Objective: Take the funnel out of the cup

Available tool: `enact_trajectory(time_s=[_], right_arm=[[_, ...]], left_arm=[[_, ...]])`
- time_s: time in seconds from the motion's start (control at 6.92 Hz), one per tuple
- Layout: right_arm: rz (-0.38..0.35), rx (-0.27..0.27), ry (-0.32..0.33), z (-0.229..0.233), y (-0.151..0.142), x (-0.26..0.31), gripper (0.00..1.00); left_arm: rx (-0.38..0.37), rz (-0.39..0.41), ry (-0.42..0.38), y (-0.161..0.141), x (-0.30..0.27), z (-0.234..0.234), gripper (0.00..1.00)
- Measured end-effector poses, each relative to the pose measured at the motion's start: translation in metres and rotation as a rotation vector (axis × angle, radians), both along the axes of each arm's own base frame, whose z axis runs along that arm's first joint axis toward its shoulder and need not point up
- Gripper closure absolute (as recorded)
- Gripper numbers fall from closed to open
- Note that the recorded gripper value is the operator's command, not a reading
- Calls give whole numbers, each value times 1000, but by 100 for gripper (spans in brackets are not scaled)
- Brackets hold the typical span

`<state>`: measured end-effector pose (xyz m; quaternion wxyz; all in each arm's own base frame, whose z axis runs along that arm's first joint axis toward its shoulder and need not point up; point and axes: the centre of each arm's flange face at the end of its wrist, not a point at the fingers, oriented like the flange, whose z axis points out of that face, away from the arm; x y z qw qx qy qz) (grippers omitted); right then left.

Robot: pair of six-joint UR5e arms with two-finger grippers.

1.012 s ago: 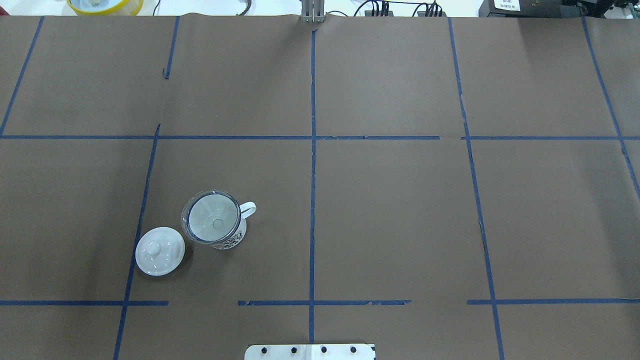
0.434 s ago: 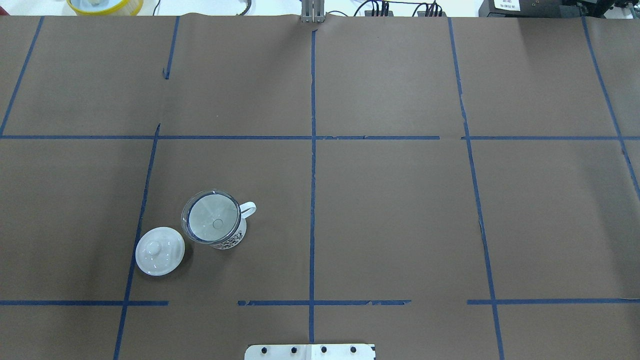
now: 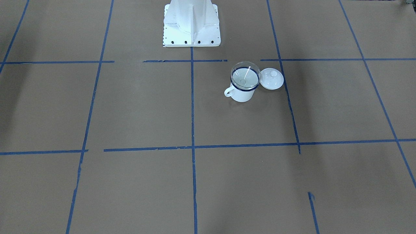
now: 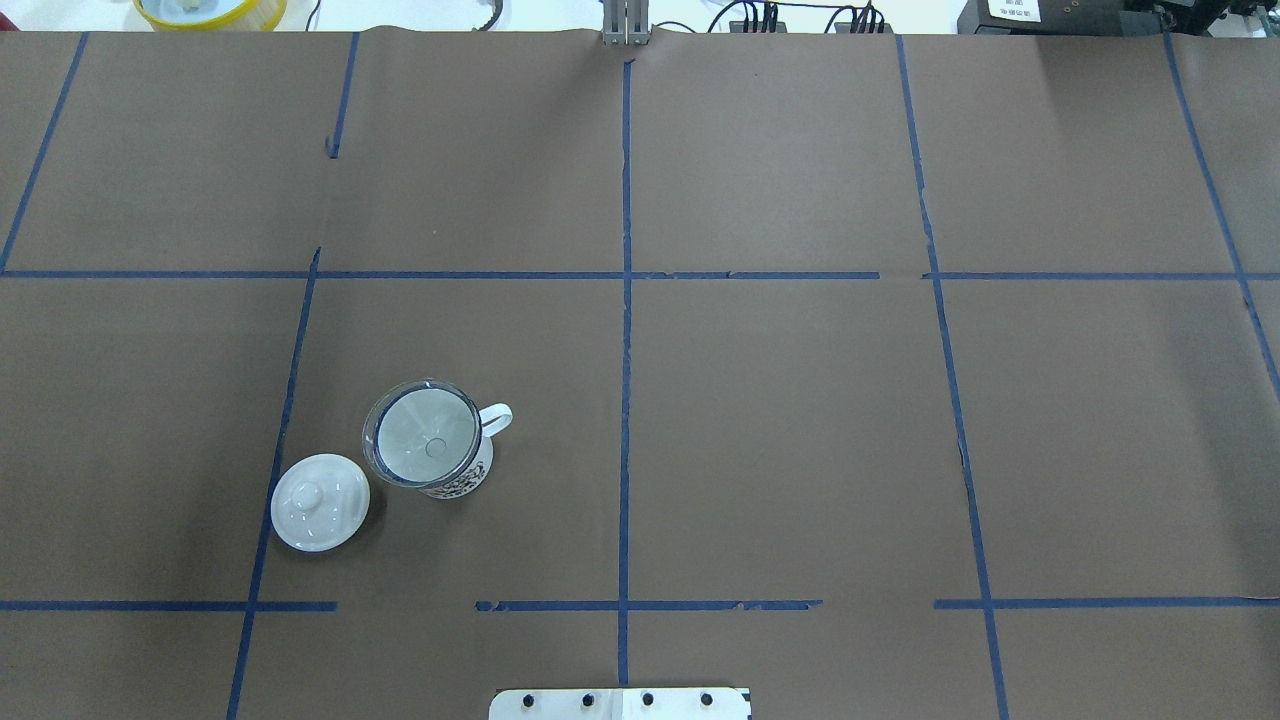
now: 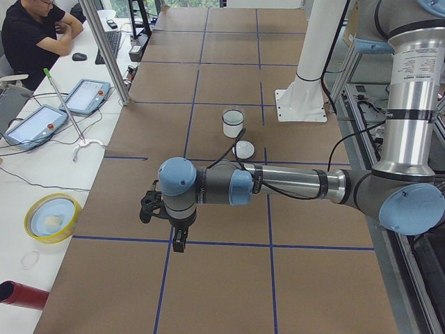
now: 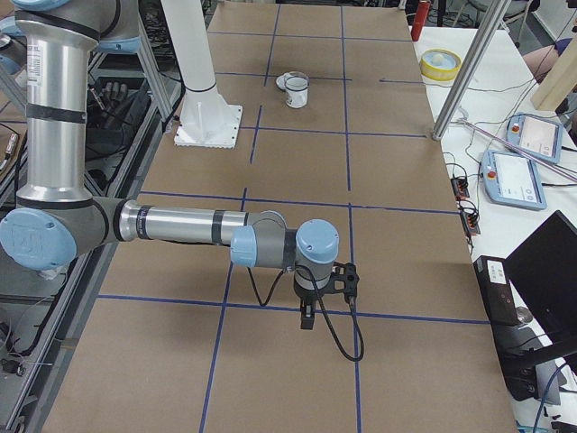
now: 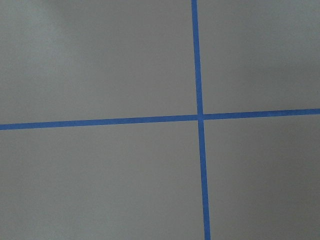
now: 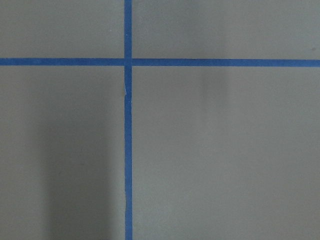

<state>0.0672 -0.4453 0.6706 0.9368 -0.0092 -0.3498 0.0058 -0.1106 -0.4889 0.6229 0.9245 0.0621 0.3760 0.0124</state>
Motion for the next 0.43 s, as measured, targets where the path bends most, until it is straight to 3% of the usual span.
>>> enact_trajectory(time_s=[0.29,0.43], right_arm=[[0,0,0,0,0,0,0],[0,0,0,0,0,0,0]], left_arm=[[29,-31,4,5,3,-3,0],[6,-100,19,1,10,-16,0]])
